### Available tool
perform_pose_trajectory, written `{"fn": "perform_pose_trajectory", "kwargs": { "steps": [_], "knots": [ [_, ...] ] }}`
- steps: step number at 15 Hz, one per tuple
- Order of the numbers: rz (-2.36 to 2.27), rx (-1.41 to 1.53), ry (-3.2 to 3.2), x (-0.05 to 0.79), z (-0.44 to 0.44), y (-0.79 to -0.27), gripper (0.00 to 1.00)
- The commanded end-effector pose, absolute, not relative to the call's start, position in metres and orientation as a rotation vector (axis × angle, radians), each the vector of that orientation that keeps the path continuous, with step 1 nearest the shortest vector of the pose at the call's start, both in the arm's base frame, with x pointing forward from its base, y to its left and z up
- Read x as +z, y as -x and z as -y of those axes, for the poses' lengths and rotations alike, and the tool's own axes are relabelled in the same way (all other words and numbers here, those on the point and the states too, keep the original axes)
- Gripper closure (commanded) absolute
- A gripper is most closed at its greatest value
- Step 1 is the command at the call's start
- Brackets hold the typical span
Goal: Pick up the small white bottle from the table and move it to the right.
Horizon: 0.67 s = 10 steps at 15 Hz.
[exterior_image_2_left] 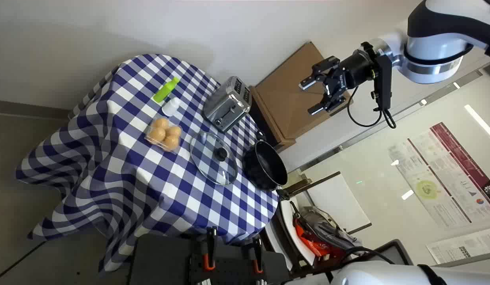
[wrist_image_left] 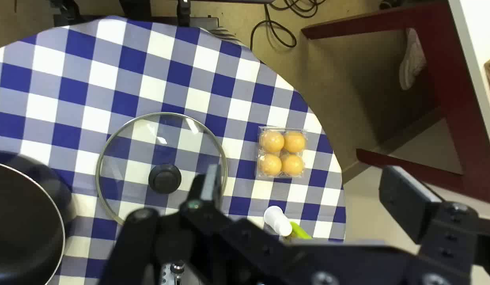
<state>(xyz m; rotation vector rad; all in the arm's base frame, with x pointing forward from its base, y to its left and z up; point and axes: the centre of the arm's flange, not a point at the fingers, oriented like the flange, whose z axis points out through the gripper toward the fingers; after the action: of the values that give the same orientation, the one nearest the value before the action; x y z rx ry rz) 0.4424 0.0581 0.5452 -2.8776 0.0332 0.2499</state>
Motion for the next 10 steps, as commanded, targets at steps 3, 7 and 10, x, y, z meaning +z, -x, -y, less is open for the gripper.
{"fn": "perform_pose_trajectory", "kwargs": {
  "steps": [3,7,10],
  "knots": [
    [-0.02,0.219,2.897,0.541,-0.066,-0.449,0.0],
    [0.12,0.025,2.949,0.516,-0.096,-0.468,0.0],
    [0.27,-0.104,3.066,0.483,-0.123,-0.478,0.0]
  ]
}}
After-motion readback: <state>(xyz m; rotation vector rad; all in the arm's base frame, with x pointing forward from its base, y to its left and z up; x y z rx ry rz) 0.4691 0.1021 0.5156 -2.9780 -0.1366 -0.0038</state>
